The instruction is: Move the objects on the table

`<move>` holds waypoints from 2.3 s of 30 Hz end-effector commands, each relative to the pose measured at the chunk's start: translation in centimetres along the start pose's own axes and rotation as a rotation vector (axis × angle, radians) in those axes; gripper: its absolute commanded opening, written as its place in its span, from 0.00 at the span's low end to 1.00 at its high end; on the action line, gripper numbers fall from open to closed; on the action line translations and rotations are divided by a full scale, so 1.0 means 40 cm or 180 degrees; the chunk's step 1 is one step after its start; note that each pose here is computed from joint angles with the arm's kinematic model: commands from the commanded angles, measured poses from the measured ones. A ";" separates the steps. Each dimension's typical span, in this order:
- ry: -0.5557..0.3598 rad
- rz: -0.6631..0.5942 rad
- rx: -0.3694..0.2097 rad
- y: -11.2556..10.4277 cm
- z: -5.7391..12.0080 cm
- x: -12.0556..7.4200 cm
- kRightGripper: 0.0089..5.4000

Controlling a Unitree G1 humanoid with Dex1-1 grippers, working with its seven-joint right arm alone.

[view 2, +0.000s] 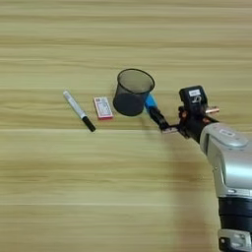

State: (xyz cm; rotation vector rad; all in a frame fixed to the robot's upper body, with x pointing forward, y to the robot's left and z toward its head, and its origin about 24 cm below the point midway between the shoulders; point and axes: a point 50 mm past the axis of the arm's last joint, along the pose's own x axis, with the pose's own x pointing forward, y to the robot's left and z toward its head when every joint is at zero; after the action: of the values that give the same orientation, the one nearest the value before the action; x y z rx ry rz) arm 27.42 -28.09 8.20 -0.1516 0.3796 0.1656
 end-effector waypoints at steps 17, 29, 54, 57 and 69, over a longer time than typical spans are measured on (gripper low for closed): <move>-0.0257 0.0041 -0.0126 -0.014 0.068 0.058 1.00; -0.0141 0.0030 0.0020 -0.038 0.054 0.093 1.00; 0.0043 0.0071 0.0015 -0.035 0.027 0.129 1.00; 0.0067 0.0075 0.0025 -0.036 0.024 0.133 1.00; 0.0107 0.0089 0.0033 -0.036 0.020 0.138 0.87</move>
State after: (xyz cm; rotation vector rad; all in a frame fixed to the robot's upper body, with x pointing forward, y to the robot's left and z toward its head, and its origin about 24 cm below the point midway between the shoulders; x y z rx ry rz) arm 31.30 -28.32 3.57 -0.0741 0.5282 0.1982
